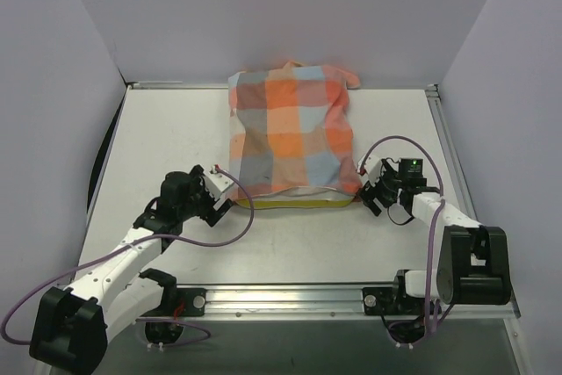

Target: Put the pillow into the pillowcase

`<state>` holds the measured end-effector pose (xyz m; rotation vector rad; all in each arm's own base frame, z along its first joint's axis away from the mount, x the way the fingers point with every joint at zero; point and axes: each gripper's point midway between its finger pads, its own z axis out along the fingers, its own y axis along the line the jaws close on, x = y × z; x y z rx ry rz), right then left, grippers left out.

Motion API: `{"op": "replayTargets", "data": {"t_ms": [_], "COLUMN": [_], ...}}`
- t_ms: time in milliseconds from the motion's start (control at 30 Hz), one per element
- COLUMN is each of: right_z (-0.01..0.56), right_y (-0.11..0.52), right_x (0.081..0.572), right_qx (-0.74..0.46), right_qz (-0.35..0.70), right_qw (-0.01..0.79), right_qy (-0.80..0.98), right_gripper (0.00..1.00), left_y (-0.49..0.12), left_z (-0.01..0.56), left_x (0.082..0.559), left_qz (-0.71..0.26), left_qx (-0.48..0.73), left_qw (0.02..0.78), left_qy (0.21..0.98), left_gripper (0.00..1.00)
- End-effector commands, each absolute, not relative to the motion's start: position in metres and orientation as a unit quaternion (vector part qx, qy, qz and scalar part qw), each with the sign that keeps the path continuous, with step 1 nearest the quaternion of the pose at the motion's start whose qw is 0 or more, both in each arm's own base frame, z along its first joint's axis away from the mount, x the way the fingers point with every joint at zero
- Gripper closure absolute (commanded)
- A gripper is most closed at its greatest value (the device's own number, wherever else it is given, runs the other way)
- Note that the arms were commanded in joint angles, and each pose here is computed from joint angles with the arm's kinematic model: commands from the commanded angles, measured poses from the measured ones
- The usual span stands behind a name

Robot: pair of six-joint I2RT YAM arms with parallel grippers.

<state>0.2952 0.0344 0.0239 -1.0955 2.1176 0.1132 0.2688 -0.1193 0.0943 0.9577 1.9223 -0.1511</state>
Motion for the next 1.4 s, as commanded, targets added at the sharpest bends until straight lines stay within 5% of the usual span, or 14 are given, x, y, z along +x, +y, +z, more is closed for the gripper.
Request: {"op": "replayTargets", "data": {"t_ms": [0,333,700,900,967,1100,1367], "right_z": [0.039,0.043,0.048,0.037,0.034,0.035,0.042], "right_y": [0.041,0.048,0.071,0.075,0.079,0.078,0.069], "right_x": [0.318,0.333,0.307,0.315,0.319,0.324,0.31], "right_qx": [-0.464,-0.495,-0.538,-0.552,-0.553,-0.54,-0.535], "right_qz": [0.046,0.055,0.116,0.08,0.079,0.07,0.062], "right_qw": [0.395,0.375,0.337,0.324,0.319,0.302,0.309], "right_qy": [0.792,0.782,0.764,0.764,0.766,0.782,0.784], "right_gripper": [0.24,0.37,0.34,0.4,0.5,1.0,1.0], "left_y": [-0.124,-0.115,-0.111,-0.111,-0.111,-0.114,-0.123], "left_z": [0.103,0.09,0.078,0.074,0.072,0.071,0.07], "left_x": [0.282,0.282,0.267,0.268,0.266,0.262,0.286], "left_qz": [-0.067,-0.059,-0.058,-0.062,-0.068,-0.073,-0.079], "left_qx": [0.386,0.426,0.48,0.473,0.475,0.498,0.482], "left_qw": [0.499,0.482,0.458,0.455,0.449,0.444,0.44], "left_qy": [0.773,0.763,0.746,0.752,0.754,0.741,0.754], "left_gripper": [0.03,0.03,0.02,0.02,0.03,0.03,0.06]}}
